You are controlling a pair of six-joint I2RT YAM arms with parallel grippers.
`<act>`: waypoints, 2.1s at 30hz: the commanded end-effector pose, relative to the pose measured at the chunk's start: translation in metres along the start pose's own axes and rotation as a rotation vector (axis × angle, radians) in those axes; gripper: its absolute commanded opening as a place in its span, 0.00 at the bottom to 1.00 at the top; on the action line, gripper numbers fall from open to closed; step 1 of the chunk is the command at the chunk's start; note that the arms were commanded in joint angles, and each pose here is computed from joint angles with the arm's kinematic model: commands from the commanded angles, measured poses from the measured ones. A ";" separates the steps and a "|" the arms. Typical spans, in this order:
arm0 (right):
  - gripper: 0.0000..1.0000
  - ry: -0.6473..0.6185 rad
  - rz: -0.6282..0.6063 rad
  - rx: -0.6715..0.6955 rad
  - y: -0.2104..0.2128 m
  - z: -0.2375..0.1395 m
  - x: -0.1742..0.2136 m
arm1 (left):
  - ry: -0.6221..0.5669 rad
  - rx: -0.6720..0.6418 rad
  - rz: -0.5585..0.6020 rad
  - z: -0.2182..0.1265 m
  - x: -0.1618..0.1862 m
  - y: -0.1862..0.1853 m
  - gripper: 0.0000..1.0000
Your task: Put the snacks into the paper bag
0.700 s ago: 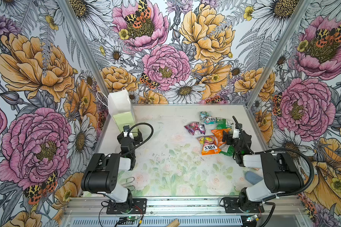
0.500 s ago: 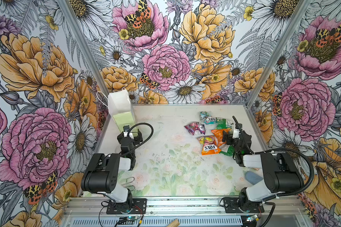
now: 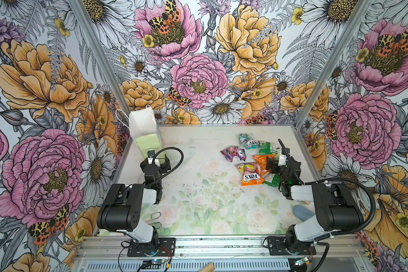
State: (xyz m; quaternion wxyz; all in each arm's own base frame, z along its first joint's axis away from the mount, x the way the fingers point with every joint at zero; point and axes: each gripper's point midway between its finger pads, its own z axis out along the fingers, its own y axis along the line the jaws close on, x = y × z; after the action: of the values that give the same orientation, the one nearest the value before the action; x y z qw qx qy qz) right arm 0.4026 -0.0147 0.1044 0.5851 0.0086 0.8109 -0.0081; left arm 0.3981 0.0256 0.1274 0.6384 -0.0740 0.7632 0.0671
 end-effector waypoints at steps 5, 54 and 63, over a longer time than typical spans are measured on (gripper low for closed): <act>1.00 -0.034 -0.002 -0.001 0.001 0.000 -0.008 | -0.012 -0.011 -0.016 0.002 -0.005 0.001 0.99; 0.89 -0.032 -0.004 -0.076 0.031 -0.039 -0.063 | -0.167 -0.014 -0.161 -0.098 -0.126 0.008 0.99; 0.89 0.043 0.062 -0.244 0.074 -0.057 -0.112 | -0.097 -0.079 -0.305 -0.109 -0.196 0.037 0.99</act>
State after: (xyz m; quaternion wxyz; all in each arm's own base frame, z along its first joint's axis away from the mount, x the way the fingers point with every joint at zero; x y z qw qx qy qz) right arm 0.3943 0.0445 0.2323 0.6057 -0.0339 0.7918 0.0705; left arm 0.3163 0.0425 0.3540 0.7251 -0.1895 0.6618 0.0181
